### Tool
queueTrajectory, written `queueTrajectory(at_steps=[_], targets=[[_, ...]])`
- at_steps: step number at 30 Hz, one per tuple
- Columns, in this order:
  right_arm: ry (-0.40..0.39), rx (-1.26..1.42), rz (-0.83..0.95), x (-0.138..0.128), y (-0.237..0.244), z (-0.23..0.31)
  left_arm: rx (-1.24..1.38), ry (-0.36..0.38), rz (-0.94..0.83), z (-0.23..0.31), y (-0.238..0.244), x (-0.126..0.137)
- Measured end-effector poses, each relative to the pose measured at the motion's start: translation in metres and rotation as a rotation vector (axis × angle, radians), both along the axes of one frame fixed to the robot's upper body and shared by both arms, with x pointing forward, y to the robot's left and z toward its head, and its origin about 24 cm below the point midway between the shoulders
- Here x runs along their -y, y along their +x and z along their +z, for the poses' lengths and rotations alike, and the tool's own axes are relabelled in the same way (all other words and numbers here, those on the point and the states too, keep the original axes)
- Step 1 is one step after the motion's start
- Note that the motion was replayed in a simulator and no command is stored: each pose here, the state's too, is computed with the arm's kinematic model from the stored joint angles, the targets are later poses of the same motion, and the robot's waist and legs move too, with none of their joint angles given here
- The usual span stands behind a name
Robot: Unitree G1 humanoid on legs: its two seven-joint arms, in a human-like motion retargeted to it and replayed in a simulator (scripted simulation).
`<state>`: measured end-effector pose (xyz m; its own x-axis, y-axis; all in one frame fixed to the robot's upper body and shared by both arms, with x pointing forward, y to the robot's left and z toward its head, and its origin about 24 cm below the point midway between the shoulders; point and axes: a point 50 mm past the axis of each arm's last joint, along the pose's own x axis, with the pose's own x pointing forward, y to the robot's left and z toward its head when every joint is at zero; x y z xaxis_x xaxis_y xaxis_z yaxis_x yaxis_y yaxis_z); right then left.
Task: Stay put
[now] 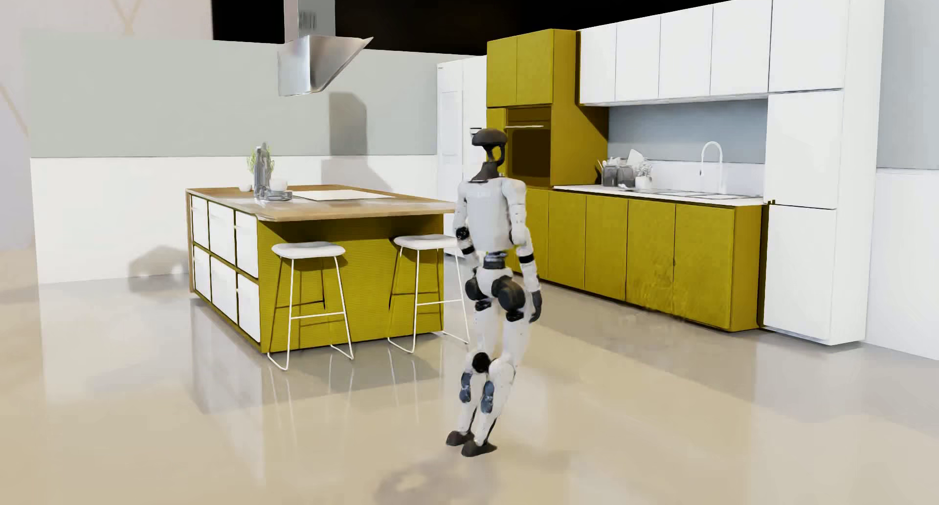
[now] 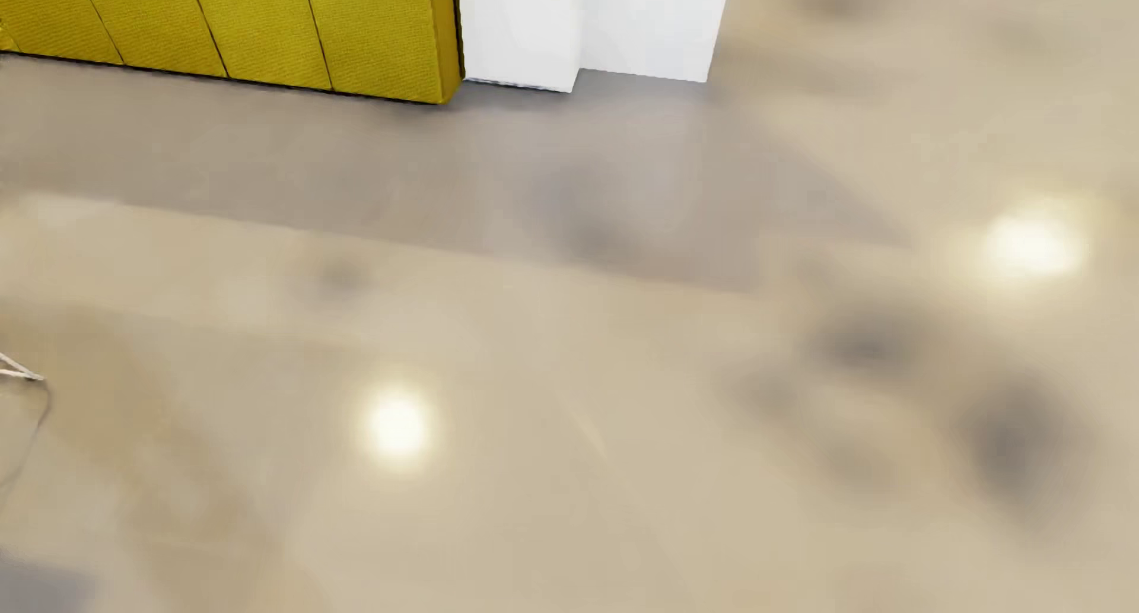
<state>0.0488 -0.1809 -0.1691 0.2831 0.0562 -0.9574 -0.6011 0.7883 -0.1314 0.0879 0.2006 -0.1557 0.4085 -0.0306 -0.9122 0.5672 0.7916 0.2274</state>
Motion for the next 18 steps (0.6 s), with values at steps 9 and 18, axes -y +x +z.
queueTrajectory(at_steps=[9, 18], targets=[[-0.003, -0.002, -0.005, 0.0011, -0.001, -0.0001, -0.012, 0.003, 0.009, -0.0012, -0.0042, -0.001], [0.007, 0.007, 0.011, -0.0031, 0.0031, 0.0002, -0.004, -0.001, -0.015, -0.0006, 0.0, 0.0022]])
